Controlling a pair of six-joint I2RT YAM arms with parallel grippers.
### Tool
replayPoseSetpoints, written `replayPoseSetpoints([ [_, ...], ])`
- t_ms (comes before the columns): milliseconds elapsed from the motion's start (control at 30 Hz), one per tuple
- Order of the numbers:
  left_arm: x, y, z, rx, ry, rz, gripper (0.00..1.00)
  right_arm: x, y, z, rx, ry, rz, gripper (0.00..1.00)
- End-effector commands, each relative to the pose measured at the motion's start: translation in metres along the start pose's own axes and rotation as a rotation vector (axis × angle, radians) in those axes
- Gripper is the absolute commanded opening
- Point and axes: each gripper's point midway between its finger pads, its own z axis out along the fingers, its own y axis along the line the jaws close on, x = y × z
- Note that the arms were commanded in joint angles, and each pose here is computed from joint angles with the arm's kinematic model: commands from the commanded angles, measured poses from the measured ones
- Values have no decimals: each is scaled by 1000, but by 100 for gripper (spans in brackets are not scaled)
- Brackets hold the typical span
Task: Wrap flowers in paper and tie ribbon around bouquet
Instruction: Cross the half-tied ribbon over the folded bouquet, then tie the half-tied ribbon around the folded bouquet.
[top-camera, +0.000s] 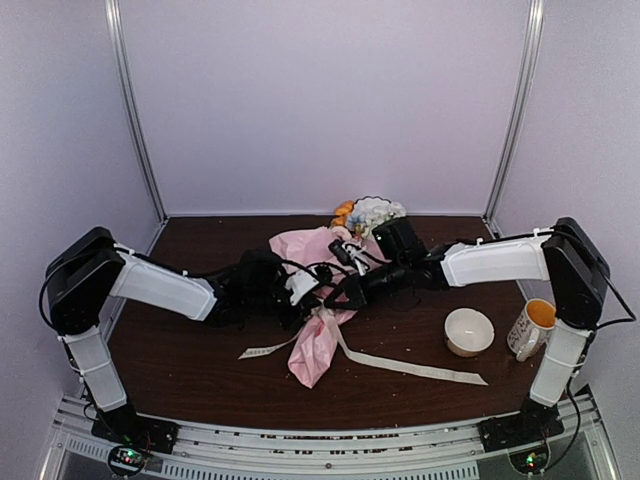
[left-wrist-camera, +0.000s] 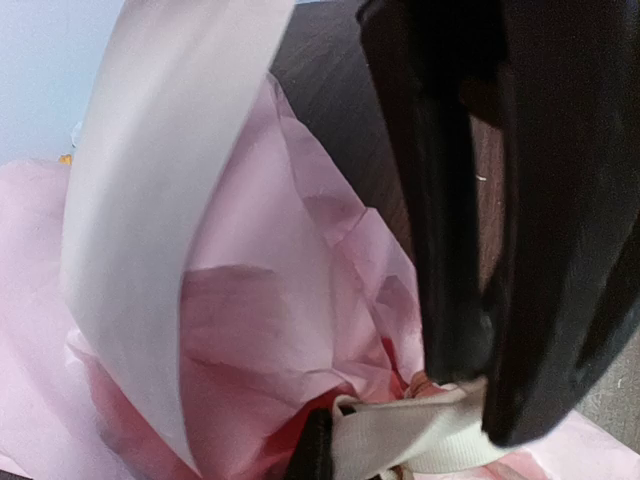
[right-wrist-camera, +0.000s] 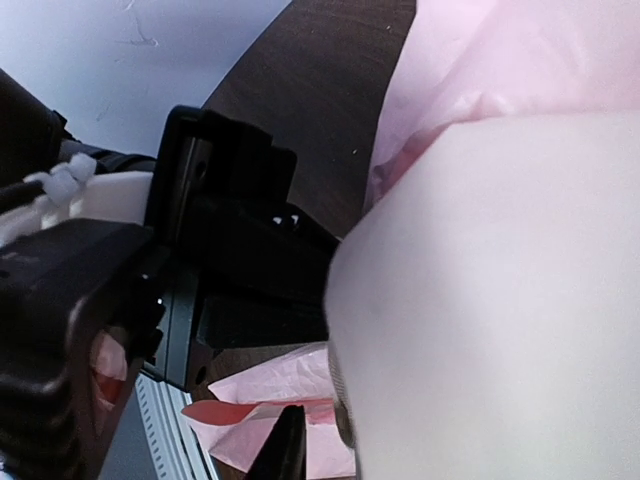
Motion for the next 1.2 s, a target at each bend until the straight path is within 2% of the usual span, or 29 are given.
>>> replayPoseSetpoints([
  [0,-12,8,-10,-45,-61,-10,0,-27,-5,-25,39,-111,3,21],
  [100,-15,7,-14,-50,-85,-10,0,-26,-7,-22,42,-102,7,23],
  [233,-18,8,-16,-55,-105,-15,0,-23,-18,-14,75,-88,26,13],
  [400,-28,7,-20,-42,-146,-12,0,-21,-18,-5,87,-62,-1,10],
  [600,-28,6,-22,-40,-150,-9,0,-2,-15,14,58,40,-13,15],
  [867,-26,4,-22,-32,-147,-16,0,2,-18,20,63,45,-2,23],
  [1033,-25,4,-21,-32,-143,-19,0,2,-17,27,47,47,10,24],
  [1100,-25,3,-21,-28,-145,-21,0,-1,-16,28,44,39,15,19],
  [1167,-25,3,-21,-26,-142,-21,0,-4,-14,28,36,24,18,9],
])
